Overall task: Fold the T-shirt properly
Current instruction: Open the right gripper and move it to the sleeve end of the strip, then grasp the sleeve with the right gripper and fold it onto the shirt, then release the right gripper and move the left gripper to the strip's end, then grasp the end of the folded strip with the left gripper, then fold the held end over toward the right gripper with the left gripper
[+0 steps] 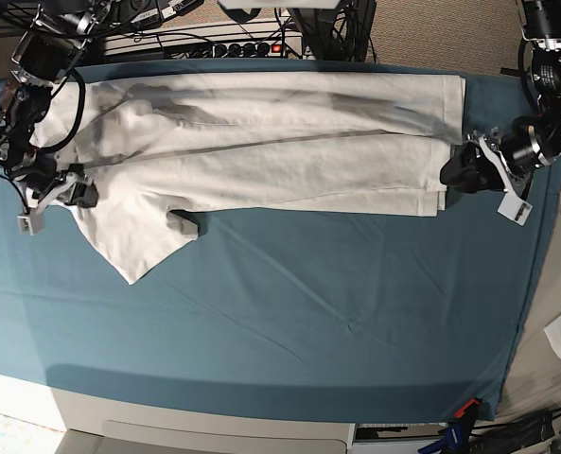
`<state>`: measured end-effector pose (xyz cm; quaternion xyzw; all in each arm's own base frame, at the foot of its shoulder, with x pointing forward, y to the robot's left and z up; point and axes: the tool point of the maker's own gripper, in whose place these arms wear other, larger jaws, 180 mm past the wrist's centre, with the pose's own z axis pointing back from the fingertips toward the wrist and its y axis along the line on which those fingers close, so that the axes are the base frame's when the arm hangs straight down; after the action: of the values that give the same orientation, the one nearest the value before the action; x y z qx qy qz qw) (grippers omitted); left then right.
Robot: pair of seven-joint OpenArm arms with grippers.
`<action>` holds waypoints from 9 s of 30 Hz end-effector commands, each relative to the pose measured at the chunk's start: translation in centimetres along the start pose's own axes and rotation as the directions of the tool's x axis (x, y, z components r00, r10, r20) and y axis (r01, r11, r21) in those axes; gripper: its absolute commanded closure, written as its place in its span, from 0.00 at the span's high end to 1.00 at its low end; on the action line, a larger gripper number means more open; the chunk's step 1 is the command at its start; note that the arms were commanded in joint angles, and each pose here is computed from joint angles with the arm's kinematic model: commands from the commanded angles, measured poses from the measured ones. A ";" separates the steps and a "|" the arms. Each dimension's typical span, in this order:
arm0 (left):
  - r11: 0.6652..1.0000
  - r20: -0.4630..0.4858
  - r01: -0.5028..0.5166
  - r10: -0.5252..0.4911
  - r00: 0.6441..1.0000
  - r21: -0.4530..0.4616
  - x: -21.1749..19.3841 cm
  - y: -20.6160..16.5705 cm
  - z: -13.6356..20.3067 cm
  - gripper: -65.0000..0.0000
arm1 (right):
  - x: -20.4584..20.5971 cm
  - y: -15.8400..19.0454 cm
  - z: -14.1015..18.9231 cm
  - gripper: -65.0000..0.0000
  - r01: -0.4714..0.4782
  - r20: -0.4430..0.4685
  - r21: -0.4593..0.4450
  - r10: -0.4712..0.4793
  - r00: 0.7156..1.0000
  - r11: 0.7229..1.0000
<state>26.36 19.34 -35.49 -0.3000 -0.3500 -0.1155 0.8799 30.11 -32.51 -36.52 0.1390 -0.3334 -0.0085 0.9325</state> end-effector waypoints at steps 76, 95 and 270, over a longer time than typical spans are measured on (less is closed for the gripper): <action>1.000 0.055 0.027 -0.027 0.998 0.005 1.7 0.0 0.3 0.39 | 5.5 8.2 -3.7 0.00 -0.409 -0.148 -0.073 0.395 0.907 0.910; 1.000 0.055 0.027 -0.027 0.998 0.005 1.7 0.0 0.3 0.39 | -7.0 16.5 1.4 0.00 -0.498 -0.133 0.033 0.498 0.857 0.866; 0.799 0.133 0.306 -0.278 0.951 -0.518 2.0 -32.0 -14.4 0.00 | -2.8 -0.3 11.5 0.38 0.136 0.252 -0.575 0.016 0.968 0.807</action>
<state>21.90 -14.31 -29.94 -0.4615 -0.3444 -0.3402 0.7434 20.27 -35.05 -31.07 -0.1381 -0.4020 -0.1653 0.8900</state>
